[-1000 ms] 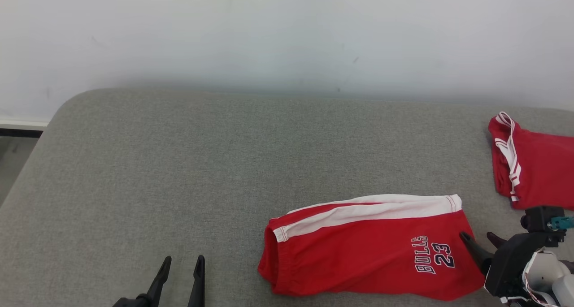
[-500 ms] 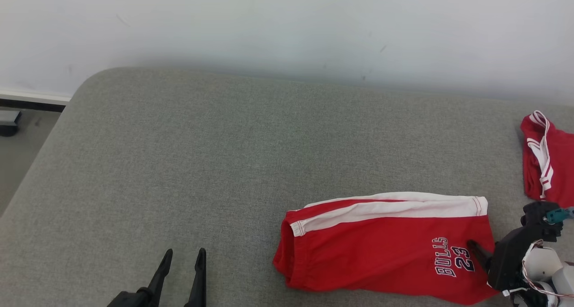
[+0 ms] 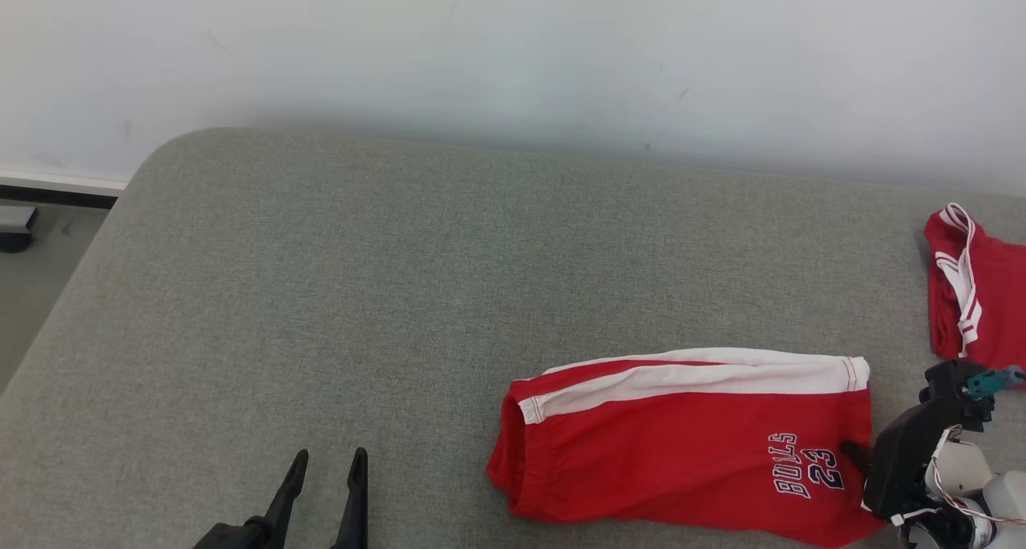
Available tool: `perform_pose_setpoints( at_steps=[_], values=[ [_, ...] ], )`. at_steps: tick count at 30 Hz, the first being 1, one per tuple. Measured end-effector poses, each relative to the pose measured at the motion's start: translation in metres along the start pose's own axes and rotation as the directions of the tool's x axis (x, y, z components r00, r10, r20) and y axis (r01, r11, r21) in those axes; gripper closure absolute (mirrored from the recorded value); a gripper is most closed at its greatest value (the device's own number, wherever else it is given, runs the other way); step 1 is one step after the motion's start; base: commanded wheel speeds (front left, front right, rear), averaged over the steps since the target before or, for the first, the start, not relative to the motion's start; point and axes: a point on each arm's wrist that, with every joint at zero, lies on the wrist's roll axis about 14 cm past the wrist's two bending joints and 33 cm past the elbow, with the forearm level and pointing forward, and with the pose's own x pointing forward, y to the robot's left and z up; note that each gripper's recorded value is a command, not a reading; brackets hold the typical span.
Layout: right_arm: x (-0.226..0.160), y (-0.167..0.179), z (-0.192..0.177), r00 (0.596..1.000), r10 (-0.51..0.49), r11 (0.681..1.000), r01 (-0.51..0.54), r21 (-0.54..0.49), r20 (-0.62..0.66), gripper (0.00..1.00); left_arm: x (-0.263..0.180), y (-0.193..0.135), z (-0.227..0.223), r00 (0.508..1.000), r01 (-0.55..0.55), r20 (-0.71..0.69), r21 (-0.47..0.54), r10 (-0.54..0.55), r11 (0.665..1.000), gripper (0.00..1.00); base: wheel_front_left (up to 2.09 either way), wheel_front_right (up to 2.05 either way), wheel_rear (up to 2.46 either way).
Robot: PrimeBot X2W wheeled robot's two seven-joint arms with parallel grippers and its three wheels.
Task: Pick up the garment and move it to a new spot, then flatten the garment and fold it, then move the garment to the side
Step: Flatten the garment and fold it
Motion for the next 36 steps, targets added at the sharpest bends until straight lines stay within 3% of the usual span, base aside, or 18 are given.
perform_pose_setpoints(
  at_steps=[10,16,23,30,36],
  values=[
    [-0.025,-0.054,0.008,0.992,-0.114,0.992,0.111,0.066,0.047,1.00,0.002,-0.008,-0.001,1.000,0.025,-0.002,0.001,-0.025,1.000,0.00,0.00,0.00,0.00],
    [-0.036,-0.047,0.015,0.994,-0.072,0.993,0.064,0.097,0.077,1.00,0.001,-0.015,-0.009,0.998,0.049,-0.025,-0.002,-0.049,0.999,0.00,0.00,0.00,0.00],
    [-0.054,0.013,0.030,0.978,0.159,0.965,-0.182,0.187,0.134,1.00,0.005,-0.027,-0.009,0.996,0.087,-0.026,0.000,-0.087,0.996,0.00,0.00,0.00,0.00],
    [-0.067,0.085,0.045,0.910,0.383,0.894,-0.409,0.181,0.161,1.00,0.003,-0.032,-0.008,0.995,0.100,-0.022,0.003,-0.100,0.995,0.00,0.00,0.00,0.00],
    [-0.067,0.133,0.045,0.861,0.491,0.849,-0.508,0.149,0.135,1.00,0.000,-0.028,-0.009,0.996,0.083,-0.023,-0.001,-0.083,0.997,0.00,0.00,0.00,0.00]
  ],
)
